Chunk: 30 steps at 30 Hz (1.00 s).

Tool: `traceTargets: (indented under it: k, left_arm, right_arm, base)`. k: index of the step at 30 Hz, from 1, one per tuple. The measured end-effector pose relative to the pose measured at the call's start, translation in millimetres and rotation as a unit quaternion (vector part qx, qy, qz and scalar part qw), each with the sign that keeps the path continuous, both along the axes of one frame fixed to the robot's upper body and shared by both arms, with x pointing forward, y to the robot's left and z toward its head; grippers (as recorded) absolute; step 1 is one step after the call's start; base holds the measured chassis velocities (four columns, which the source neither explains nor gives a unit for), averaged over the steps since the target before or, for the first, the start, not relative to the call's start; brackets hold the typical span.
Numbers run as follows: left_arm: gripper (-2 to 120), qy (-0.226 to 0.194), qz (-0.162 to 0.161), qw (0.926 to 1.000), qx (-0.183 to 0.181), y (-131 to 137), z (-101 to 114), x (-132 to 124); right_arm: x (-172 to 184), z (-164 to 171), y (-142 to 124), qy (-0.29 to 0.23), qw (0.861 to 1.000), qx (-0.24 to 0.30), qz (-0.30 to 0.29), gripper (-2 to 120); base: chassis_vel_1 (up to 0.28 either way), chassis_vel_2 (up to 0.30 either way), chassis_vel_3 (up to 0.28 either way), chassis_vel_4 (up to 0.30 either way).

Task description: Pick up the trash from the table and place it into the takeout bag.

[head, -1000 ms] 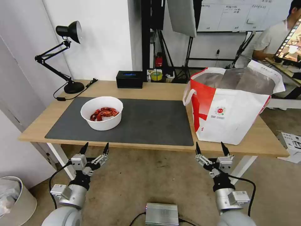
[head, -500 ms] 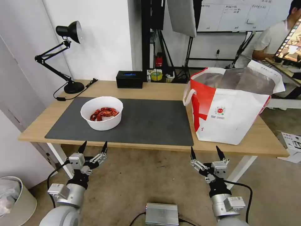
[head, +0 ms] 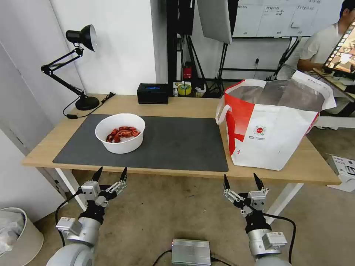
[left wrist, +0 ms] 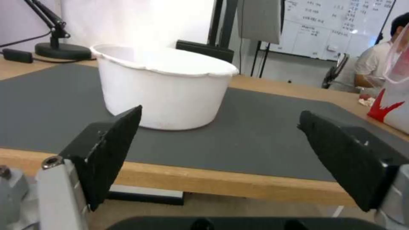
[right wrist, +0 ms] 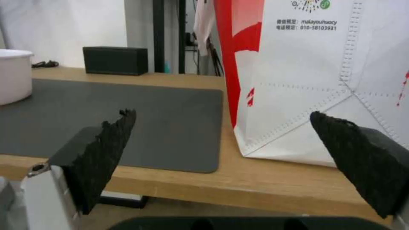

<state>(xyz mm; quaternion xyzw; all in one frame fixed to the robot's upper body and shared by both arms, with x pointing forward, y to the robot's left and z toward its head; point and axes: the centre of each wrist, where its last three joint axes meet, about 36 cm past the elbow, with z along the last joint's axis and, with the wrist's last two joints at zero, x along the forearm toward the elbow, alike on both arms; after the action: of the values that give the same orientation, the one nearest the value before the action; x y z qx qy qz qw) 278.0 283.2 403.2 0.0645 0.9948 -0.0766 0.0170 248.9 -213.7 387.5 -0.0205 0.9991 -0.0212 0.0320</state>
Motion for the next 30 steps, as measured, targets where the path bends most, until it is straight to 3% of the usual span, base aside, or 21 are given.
traceTargets:
  k: [8, 18, 26, 28, 30]
  left_arm:
    - [100, -0.005, 0.001, 0.9999, 0.010, 14.7, 9.8, 5.5]
    - [100, 0.010, -0.023, 0.9990, 0.038, 63.0, 49.0, 40.9]
    - [100, 0.028, -0.016, 0.9983, 0.047, 101.0, 83.0, 64.6]
    - [100, 0.041, -0.017, 0.9976, 0.053, 114.4, 103.6, 82.8]
    - [100, 0.041, -0.017, 0.9976, 0.054, 114.8, 104.3, 83.5]
  right_arm:
    - [0.2, -0.1, -0.3, 0.000, 1.000, 0.000, 0.000, 100]
    - [0.5, 0.0, -0.5, -0.001, 1.000, -0.001, -0.001, 100]
    - [0.5, 0.0, -0.5, -0.001, 1.000, 0.000, -0.001, 100]
    - [0.5, 0.0, -0.5, -0.001, 1.000, 0.000, -0.001, 100]
    - [0.5, 0.0, -0.5, -0.001, 1.000, 0.000, -0.001, 100]
  base:
    - [0.000, 0.000, 0.000, 0.000]
    - [0.000, 0.000, 0.000, 0.000]
    - [0.000, 0.000, 0.000, 0.000]
    - [0.000, 0.000, 0.000, 0.000]
    - [0.000, 0.000, 0.000, 0.000]
